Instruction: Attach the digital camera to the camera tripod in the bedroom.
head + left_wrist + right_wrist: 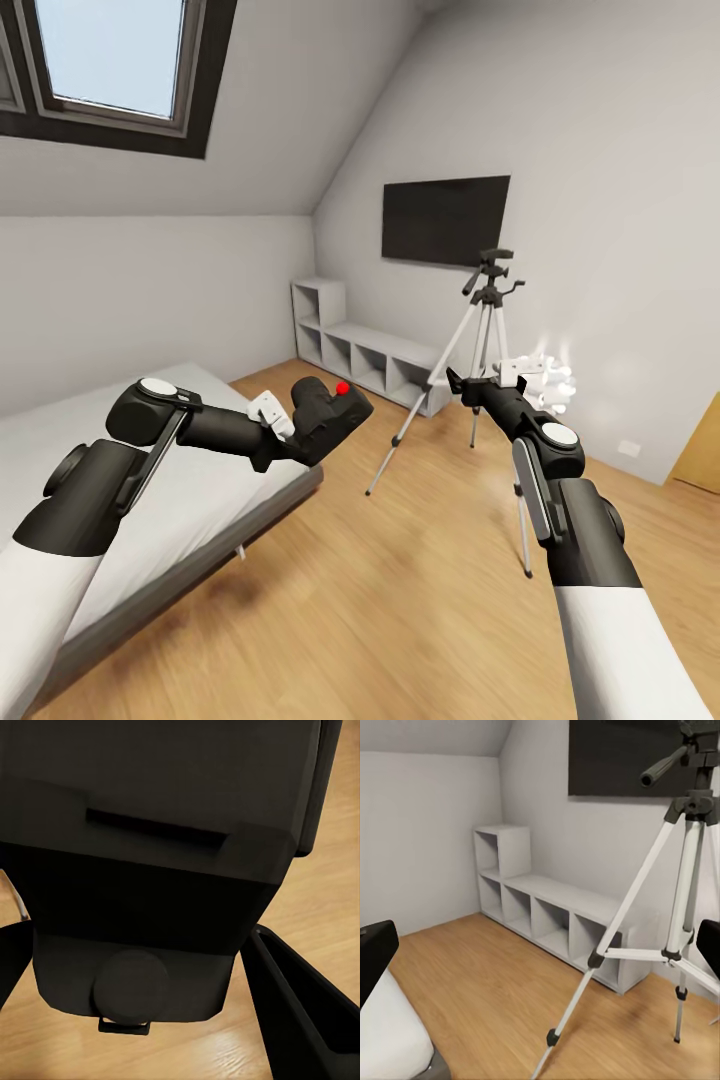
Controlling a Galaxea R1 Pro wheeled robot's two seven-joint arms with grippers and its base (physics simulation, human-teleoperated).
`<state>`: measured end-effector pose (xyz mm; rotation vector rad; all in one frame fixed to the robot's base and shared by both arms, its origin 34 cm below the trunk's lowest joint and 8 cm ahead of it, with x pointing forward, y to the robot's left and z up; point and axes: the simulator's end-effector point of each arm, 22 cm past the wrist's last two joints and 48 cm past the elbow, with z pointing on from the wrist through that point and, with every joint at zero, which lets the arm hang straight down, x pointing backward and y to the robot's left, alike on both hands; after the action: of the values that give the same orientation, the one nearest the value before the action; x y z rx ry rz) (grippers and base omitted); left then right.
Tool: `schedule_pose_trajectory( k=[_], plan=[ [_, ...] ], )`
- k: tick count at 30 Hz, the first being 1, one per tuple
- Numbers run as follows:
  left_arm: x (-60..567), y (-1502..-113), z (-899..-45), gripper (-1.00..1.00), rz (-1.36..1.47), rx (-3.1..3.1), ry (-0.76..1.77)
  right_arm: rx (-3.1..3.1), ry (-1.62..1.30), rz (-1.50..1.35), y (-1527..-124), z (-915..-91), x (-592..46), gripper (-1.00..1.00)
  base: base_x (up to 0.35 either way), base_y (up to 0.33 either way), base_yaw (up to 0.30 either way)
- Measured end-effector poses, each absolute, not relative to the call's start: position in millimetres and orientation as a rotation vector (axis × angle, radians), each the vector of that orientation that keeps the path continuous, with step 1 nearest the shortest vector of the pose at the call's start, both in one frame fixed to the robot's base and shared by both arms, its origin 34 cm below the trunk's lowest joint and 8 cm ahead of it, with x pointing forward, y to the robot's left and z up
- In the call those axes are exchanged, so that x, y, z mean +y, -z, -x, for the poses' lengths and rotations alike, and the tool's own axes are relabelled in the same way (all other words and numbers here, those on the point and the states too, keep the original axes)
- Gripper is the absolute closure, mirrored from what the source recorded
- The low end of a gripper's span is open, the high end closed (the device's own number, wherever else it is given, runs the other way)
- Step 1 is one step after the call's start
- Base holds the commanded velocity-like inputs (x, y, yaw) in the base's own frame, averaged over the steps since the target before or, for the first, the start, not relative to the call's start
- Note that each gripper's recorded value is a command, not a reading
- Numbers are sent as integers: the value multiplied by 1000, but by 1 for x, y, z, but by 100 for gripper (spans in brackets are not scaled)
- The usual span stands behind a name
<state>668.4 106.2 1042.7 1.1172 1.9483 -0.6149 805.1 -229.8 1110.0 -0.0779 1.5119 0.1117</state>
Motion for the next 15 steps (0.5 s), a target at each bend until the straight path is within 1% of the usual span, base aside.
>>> schedule_pose_trajectory(
  k=[15],
  plan=[
    [106,-1067,-669,100,-1115,1949,616,1513,-112,78,-1134,-806,-230,-100,0,0,0]
  ],
)
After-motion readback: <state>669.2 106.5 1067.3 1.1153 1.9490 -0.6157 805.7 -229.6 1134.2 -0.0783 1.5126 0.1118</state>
